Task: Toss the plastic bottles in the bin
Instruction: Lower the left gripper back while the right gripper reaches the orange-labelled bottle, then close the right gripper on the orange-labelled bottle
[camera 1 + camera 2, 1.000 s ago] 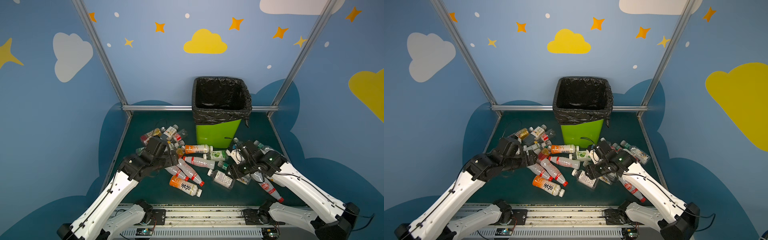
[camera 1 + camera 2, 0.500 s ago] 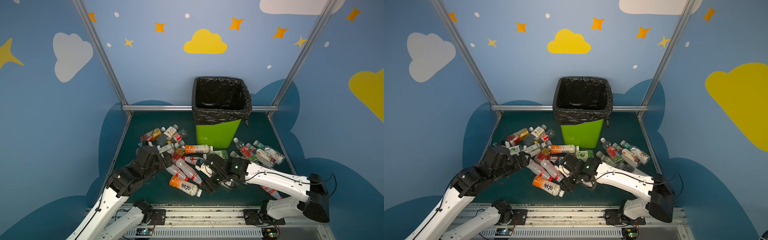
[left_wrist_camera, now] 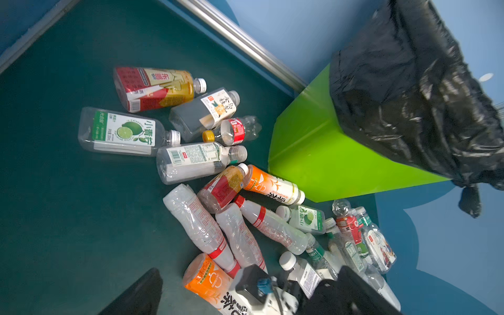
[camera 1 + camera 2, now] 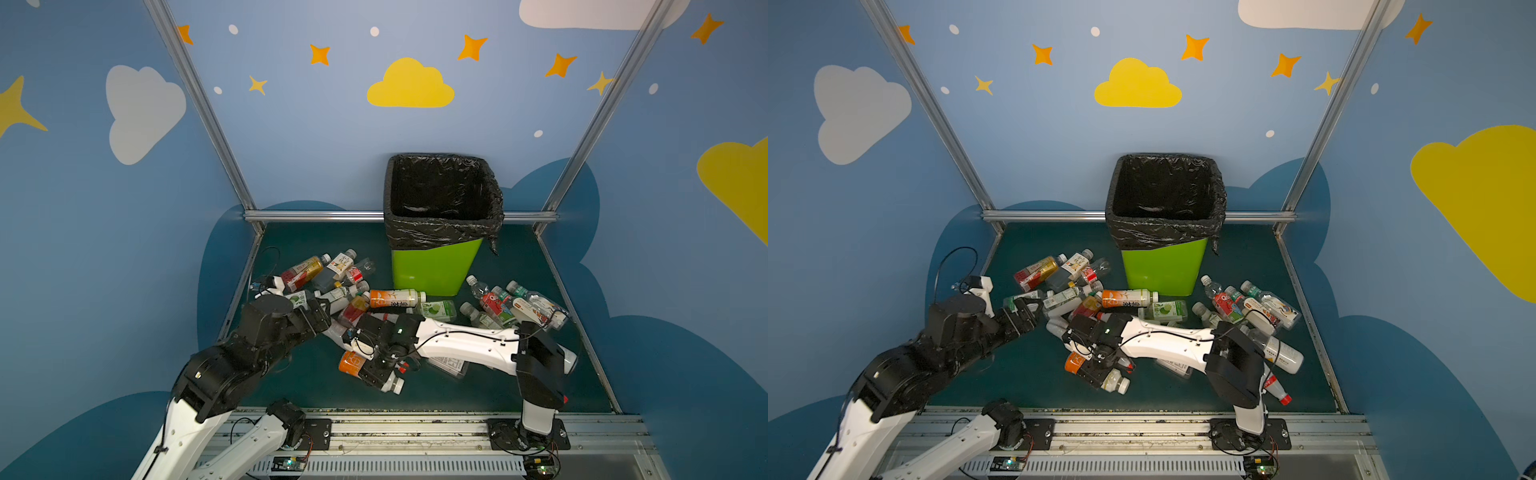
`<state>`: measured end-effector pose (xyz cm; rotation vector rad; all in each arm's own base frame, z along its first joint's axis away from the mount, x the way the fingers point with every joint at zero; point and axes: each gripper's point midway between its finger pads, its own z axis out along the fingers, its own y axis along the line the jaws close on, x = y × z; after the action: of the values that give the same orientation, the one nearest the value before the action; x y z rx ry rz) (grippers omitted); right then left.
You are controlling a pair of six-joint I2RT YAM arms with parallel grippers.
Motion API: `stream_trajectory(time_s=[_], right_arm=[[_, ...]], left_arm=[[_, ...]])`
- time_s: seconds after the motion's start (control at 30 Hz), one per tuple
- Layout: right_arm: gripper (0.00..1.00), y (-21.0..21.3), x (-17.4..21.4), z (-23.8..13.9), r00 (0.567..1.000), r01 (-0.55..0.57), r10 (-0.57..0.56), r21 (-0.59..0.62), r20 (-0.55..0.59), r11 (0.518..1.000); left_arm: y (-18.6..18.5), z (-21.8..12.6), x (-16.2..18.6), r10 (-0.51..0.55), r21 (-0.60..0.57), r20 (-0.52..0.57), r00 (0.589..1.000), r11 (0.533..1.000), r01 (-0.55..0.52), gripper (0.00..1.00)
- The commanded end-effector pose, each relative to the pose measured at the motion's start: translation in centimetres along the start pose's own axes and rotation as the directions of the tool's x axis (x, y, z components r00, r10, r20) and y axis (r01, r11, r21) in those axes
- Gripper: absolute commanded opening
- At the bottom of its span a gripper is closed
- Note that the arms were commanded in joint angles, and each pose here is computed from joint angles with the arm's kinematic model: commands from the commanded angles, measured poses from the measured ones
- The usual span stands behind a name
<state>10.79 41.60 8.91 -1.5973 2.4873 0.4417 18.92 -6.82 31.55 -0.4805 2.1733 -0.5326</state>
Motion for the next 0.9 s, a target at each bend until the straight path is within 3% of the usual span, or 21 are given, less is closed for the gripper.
stream_trajectory(time_s=[0.0, 0.47, 0.67, 0.77, 0.87], right_arm=[[0.77, -0.5, 0.1, 0.7, 0.999, 0.002, 0.001, 0.043, -0.054, 0.999], [0.73, -1.2, -0.3, 4.6, 0.982, -0.002, 0.023, 0.114, -0.189, 0.993], [0.59, -1.5, -0.2, 5.1, 0.975, 0.012, 0.019, 0.137, -0.222, 0.990], [0.47, -1.3, -0.1, 5.2, 0.972, 0.017, 0.013, 0.126, -0.235, 0.992], [0.43, -1.1, -0.3, 4.3, 0.974, 0.021, 0.009, 0.128, -0.227, 0.992]], left_arm=[[1.2, -1.9, -0.5, 0.021, -0.024, 0.033, 0.999, 1.000, -0.020, 1.00], [1.8, -4.0, -1.5, 0.088, -0.040, 0.068, 0.994, 0.996, -0.085, 1.00], [2.5, -4.6, -1.7, 0.096, -0.062, 0.085, 0.992, 0.994, -0.091, 1.00], [3.0, -4.9, -1.7, 0.094, -0.073, 0.096, 0.991, 0.994, -0.087, 1.00], [3.3, -5.2, -1.7, 0.087, -0.080, 0.102, 0.991, 0.994, -0.079, 1.00]])
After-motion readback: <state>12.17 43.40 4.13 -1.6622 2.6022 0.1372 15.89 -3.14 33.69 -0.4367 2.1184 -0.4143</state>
